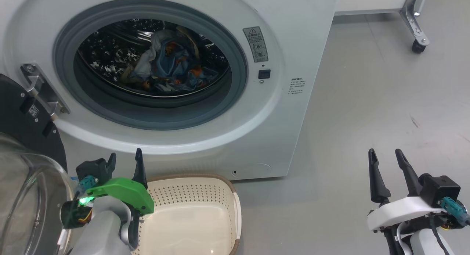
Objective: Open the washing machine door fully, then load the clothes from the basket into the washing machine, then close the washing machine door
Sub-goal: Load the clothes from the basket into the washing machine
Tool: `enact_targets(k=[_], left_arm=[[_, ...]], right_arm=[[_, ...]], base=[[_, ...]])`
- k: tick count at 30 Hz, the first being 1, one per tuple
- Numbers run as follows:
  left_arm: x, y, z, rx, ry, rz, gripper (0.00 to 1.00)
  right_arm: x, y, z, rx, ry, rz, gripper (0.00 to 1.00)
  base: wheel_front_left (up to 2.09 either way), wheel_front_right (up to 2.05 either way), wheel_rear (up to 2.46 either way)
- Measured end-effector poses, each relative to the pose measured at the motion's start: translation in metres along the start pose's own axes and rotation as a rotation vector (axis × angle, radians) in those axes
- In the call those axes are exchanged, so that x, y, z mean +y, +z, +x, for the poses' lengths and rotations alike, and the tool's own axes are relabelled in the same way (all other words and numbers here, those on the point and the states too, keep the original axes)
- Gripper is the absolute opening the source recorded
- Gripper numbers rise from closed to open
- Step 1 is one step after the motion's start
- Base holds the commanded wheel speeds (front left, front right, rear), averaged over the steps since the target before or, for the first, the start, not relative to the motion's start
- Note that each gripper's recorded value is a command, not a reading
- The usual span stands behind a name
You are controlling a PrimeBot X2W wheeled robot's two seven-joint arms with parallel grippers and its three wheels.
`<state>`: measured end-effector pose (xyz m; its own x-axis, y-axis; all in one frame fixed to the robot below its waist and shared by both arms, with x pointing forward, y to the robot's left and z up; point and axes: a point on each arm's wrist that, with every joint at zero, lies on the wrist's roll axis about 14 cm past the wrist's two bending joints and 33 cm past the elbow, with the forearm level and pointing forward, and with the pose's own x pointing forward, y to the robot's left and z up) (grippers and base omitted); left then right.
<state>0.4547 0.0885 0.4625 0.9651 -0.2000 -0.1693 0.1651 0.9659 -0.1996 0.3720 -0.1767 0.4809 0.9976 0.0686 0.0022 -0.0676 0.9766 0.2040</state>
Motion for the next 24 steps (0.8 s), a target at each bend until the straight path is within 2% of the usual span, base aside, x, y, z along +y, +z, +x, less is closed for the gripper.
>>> enact_targets(k=[11,24], left_arm=[[-0.002,-0.009,-0.036,-0.015,0.021,-0.003,1.00],[0.008,0.002,-0.054,-0.079,0.071,-0.019,1.00]], right_arm=[[0.006,-0.004,-0.020,0.014,0.023,-0.009,1.00],[0.014,0.005,-0.018,-0.014,0.050,-0.016,1.00]], base=[[0.00,0.00,0.00],[0.00,0.00,0.00]])
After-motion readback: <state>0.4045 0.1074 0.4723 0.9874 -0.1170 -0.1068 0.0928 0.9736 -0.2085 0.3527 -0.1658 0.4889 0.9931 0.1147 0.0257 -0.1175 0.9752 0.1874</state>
